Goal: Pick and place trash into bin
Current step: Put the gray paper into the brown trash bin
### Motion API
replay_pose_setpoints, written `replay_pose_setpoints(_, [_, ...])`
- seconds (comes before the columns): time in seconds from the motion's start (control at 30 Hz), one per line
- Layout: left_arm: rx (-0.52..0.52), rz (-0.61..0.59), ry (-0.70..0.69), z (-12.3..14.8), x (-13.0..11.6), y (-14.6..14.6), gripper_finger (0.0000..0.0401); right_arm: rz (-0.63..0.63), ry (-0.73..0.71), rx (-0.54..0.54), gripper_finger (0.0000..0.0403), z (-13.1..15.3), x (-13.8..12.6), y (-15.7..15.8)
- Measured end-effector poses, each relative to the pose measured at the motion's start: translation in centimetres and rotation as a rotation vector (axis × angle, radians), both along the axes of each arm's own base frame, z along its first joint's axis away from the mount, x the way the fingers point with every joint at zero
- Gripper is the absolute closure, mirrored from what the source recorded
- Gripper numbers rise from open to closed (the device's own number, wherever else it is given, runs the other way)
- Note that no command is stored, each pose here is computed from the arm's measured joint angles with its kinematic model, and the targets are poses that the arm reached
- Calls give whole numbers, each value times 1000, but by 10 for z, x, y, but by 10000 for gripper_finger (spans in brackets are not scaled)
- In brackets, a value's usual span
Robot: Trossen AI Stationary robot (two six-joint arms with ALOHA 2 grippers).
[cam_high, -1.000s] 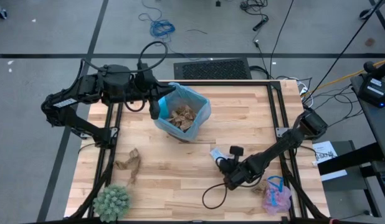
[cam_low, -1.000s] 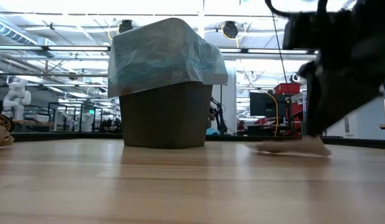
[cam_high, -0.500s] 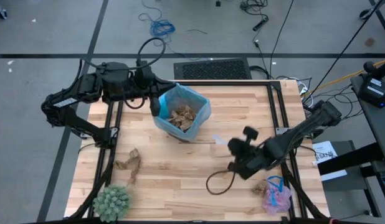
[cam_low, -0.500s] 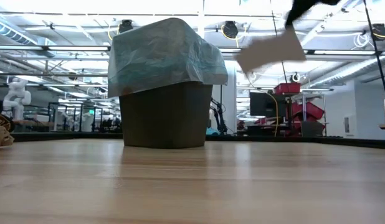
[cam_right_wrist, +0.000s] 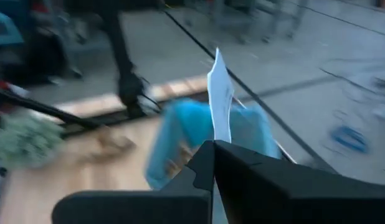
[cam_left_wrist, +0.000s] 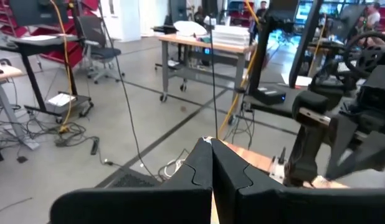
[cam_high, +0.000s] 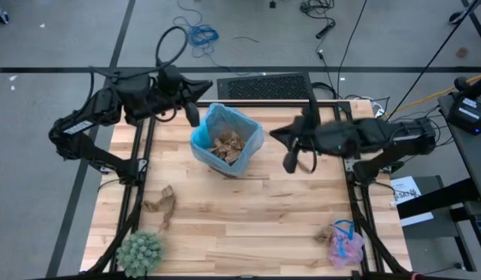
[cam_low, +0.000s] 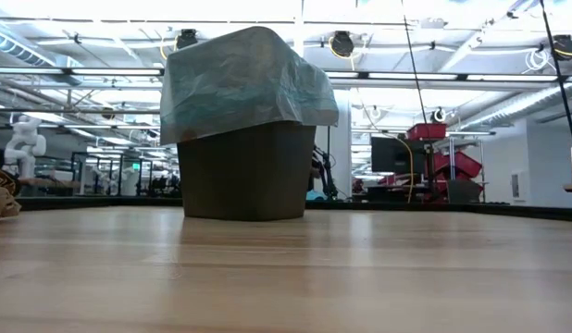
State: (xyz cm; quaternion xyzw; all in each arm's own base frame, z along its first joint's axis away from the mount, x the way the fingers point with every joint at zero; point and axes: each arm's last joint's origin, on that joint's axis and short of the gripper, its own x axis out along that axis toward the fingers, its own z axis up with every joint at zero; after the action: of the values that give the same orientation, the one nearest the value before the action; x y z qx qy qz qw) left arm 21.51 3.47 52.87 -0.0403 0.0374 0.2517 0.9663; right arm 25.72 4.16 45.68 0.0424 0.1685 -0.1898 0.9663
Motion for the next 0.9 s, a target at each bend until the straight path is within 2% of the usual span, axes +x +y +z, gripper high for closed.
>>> replay_pose_setpoints(0.1, [-1, 7, 1, 0, -1, 2, 401, 75, -52, 42, 403, 4, 15, -15])
replay_pose_setpoints(0.23, [-1, 11, 2, 0, -1, 2, 401, 139, -41, 98, 403, -7, 38, -32])
replay_pose_setpoints(0.67, [0, 17, 4, 0, -1, 4, 401, 185, 212, 189, 403, -92, 120, -82])
replay_pose_setpoints(0.8, [0, 17, 4, 0, -1, 4, 401, 161, 270, 248, 399, -117, 135, -94])
replay_pose_setpoints(0.9, [4, 17, 16, -1, -1, 4, 401, 146, 306, 266, 373, -127, 139, -97])
